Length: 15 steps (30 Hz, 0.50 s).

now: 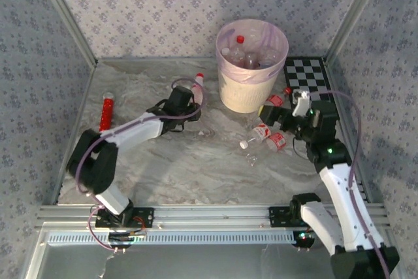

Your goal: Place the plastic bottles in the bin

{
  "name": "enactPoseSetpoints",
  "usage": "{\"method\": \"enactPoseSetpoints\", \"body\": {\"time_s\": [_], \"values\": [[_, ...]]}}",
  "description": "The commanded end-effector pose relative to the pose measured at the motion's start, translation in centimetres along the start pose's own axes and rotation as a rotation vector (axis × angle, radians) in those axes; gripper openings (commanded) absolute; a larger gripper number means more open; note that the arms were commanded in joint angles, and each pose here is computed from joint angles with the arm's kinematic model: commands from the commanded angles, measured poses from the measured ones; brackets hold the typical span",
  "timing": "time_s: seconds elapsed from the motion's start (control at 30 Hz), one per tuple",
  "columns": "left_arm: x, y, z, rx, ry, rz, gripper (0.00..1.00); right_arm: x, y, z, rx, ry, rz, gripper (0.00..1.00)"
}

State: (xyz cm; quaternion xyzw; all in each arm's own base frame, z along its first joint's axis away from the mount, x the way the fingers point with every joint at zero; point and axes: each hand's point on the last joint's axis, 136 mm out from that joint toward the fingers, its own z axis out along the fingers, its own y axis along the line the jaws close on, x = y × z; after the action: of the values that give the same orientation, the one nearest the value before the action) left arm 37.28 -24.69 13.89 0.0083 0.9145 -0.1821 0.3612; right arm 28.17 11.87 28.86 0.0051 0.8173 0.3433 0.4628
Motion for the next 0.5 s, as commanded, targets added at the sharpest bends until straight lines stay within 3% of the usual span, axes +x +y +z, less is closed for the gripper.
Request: {"method": "enactPoseSetpoints", "body": {"time_s": [0.0, 0.2, 0.47], "values": [[-1.3, -1.6, -3.2, 0.122, -0.085, 0.149, 0.27, -3.9, 4.4, 0.6, -0.068, -0.068, -0.111, 0.97], [0.7, -4.4, -8.9, 0.414, -0.194, 0.278, 0.26, -6.2, 10.5, 4.7, -0.173, -0.013, -0.198, 0.94], [0.7, -5.0, -14.5, 0.52, -0.339, 0.332, 0.26, -5.3, 12.0, 10.3, -0.22, 0.075, -0.051, 0.89]]}}
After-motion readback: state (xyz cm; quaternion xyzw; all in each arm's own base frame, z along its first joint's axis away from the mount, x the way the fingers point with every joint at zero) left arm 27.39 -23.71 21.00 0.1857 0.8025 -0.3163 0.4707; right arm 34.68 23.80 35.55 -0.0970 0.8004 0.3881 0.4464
